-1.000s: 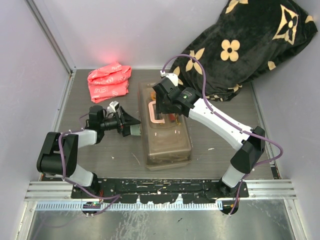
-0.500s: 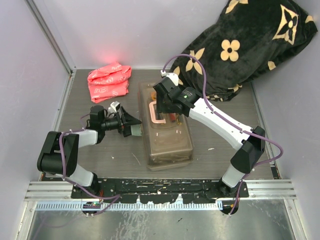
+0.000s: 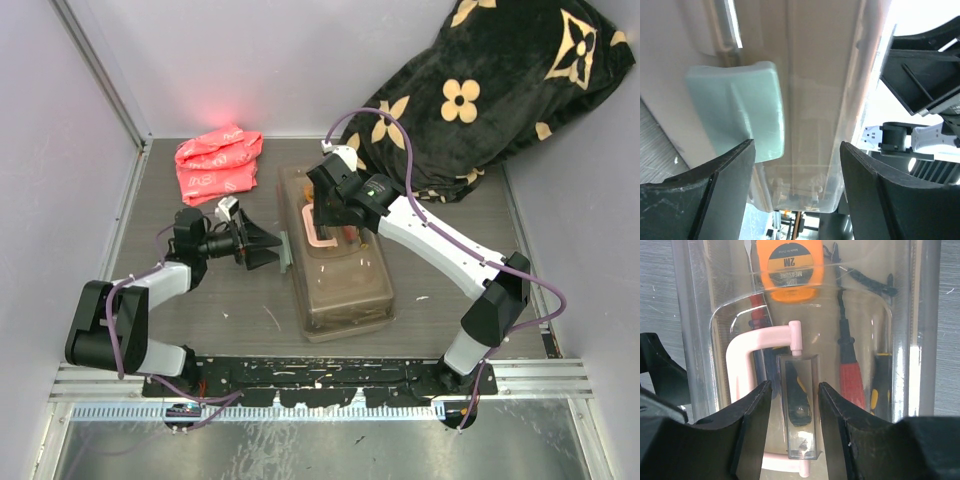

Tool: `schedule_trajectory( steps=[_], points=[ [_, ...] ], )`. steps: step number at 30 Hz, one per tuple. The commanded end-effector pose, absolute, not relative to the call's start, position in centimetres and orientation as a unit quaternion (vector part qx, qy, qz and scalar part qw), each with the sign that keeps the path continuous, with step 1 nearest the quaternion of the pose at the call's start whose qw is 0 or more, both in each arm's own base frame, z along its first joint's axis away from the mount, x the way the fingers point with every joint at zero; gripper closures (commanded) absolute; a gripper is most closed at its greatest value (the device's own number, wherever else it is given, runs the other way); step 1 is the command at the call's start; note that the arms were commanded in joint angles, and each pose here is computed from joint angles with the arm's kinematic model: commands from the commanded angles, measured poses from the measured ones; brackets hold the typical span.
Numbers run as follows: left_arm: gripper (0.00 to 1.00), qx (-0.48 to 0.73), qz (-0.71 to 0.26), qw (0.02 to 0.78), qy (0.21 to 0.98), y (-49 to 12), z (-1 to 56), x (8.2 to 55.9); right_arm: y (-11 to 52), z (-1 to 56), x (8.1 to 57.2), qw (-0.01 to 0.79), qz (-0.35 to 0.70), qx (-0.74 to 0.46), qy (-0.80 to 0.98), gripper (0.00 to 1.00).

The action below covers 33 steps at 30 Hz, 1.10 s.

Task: Pack the tool kit

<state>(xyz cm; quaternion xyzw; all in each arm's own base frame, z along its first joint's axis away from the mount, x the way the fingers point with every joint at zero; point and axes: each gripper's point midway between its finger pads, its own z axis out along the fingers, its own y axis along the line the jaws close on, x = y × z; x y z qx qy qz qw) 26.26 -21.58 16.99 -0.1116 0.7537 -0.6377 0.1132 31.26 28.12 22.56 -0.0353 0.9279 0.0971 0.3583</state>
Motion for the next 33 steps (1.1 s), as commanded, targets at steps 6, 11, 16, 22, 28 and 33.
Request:
schedule_trajectory(
  steps=[6, 11, 16, 22, 28, 33],
  points=[
    [0.3, -0.042, -0.663, 0.133, 0.736, -22.4, 19.6, 25.8, 27.2, 17.8, 28.5, 0.269, 0.061, -0.059, 0.959, 0.53],
    [0.3, -0.047, -0.655, 0.127, 0.744, -22.4, 18.0, 25.7, 27.1, 18.0, 28.5, 0.271, 0.062, -0.056, 0.959, 0.53],
    [0.3, -0.051, -0.634, 0.132, 0.76, -22.5, 16.0, 26.3, 27.2, 17.8, 28.4, 0.267, 0.064, -0.055, 0.96, 0.54],
    [0.3, -0.042, -0.629, 0.132, 0.765, -23.7, 15.3, 27.7, 27.3, 17.8, 28.5, 0.265, 0.062, -0.055, 0.961, 0.56],
    [0.3, -0.028, -0.635, 0.129, 0.761, -25.3, 15.3, 28.2, 27.2, 18.2, 28.8, 0.268, 0.056, -0.054, 0.96, 0.56],
    [0.29, -0.023, -0.627, 0.152, 0.764, -24.5, 16.2, 29.3, 27.1, 18.6, 29.0, 0.276, 0.055, -0.051, 0.958, 0.56]
  ],
)
